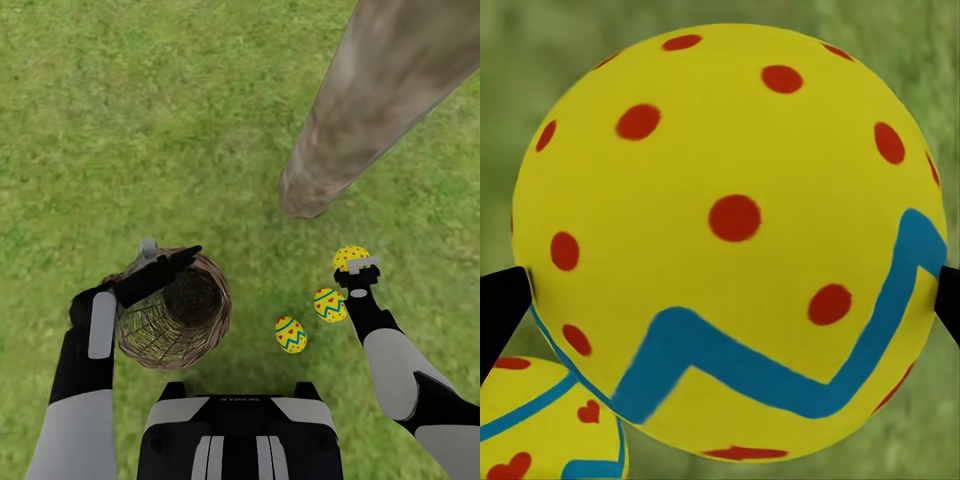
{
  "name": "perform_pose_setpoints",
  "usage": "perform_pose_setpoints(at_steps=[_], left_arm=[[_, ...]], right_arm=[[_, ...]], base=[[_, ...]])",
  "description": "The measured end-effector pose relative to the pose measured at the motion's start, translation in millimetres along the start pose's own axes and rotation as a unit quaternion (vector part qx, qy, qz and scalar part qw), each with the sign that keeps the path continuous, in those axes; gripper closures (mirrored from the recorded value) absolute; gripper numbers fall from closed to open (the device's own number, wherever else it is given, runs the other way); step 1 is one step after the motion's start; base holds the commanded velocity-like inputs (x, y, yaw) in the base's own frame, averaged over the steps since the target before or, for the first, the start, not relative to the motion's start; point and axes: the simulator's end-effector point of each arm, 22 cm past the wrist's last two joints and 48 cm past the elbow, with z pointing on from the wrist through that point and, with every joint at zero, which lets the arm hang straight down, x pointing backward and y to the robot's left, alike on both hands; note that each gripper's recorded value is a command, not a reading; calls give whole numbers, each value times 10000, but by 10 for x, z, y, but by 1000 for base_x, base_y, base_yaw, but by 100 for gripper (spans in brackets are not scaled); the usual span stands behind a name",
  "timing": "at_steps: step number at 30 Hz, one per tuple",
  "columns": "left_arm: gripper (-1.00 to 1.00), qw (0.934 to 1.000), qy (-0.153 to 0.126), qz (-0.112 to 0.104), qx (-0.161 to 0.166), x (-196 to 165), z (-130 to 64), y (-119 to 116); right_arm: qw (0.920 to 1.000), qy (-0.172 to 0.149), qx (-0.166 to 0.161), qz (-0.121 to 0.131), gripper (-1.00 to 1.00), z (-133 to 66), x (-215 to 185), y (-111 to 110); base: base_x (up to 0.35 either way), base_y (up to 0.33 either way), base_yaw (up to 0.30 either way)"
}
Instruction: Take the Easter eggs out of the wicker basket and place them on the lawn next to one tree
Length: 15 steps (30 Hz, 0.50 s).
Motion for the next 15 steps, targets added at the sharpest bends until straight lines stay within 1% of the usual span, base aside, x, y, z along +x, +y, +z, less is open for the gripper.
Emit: perform_pose_setpoints(at_steps=[1,2,3,4,5,6,7,8,9,10,11,13,15], left_arm=[[-100,10000,39,-54,-59,26,86,-15],[-100,9997,98,-133,-183,77,173,-2],[-100,9989,189,-276,-338,162,288,8],[-100,9976,342,-378,-460,283,396,0],[-100,9952,565,-393,-699,431,518,17],[-100,9928,756,-335,-867,545,605,20],[-100,9908,891,-279,-984,637,655,28],[-100,9872,1070,-192,-1163,774,717,49],[-100,9849,1160,-141,-1274,849,749,65],[-100,9831,1239,-103,-1344,917,780,66],[-100,9829,1308,-132,-1289,993,834,3],[-100,9830,1332,-151,-1254,1021,856,-26],[-100,9828,1448,-108,-1140,1126,916,-125]], right_arm=[[10000,0,4,0,100,0,0,-2],[10000,-1,7,-1,100,0,-2,-4],[10000,0,8,0,100,0,-1,-4],[10000,4,10,0,100,0,1,-6],[10000,18,21,-4,100,2,7,-17],[10000,33,22,-6,100,4,12,-18],[10000,42,22,-7,100,4,15,-18],[10000,47,20,-15,100,4,17,-17],[10000,46,17,-21,100,5,16,-15],[10000,44,13,-32,100,4,15,-14],[10000,40,12,-44,100,4,12,-13],[10000,40,-6,-48,100,2,11,3],[10000,32,-39,-55,100,0,5,26]], base=[[0,0,0],[0,0,0],[0,0,0],[0,0,0],[0,0,0],[0,0,0],[0,0,0],[0,0,0],[0,0,0],[0,0,0],[0,0,0],[0,0,0],[0,0,0]])
